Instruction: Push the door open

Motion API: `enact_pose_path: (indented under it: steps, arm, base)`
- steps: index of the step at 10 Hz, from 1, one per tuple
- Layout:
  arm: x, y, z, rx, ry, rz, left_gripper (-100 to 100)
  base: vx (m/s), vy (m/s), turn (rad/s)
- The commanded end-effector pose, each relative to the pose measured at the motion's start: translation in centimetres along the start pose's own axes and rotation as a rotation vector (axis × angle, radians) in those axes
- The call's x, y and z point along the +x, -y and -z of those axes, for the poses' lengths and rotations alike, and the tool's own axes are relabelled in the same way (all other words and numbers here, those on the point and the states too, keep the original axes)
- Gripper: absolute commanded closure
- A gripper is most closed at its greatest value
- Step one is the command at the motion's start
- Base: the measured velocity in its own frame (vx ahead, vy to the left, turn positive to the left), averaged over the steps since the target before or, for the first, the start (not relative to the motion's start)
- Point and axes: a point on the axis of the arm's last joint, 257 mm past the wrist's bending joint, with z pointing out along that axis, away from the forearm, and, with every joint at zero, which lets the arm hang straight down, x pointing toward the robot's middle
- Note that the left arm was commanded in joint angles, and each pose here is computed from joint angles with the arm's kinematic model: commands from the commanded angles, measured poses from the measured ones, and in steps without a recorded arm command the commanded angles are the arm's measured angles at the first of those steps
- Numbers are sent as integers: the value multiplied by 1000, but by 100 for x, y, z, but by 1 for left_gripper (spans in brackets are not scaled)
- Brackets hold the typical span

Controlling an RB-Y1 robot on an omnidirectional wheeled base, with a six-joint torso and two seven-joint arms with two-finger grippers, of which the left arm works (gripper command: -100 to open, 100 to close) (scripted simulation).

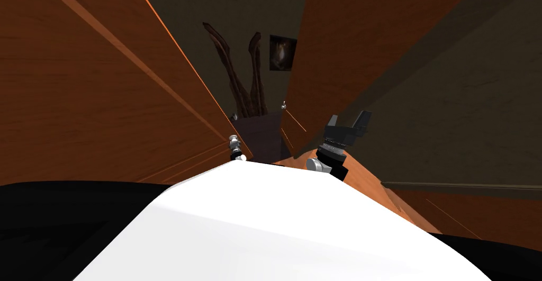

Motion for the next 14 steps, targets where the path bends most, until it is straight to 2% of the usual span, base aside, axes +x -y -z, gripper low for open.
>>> enact_pose_path:
  steps: [1, 11, 13, 14]
  arm:
    - [36, 146, -29, 30, -8, -8, 100]
    - [12, 472, -10, 124, -2, -9, 100]
    - [-29, 445, 7, 119, 8, -8, 100]
    - [-6, 466, 0, 128, 2, -9, 100]
  base:
    - [111, 15, 81]
    - [175, 17, 83]
    - [129, 3, 52]
    - [126, 34, 90]
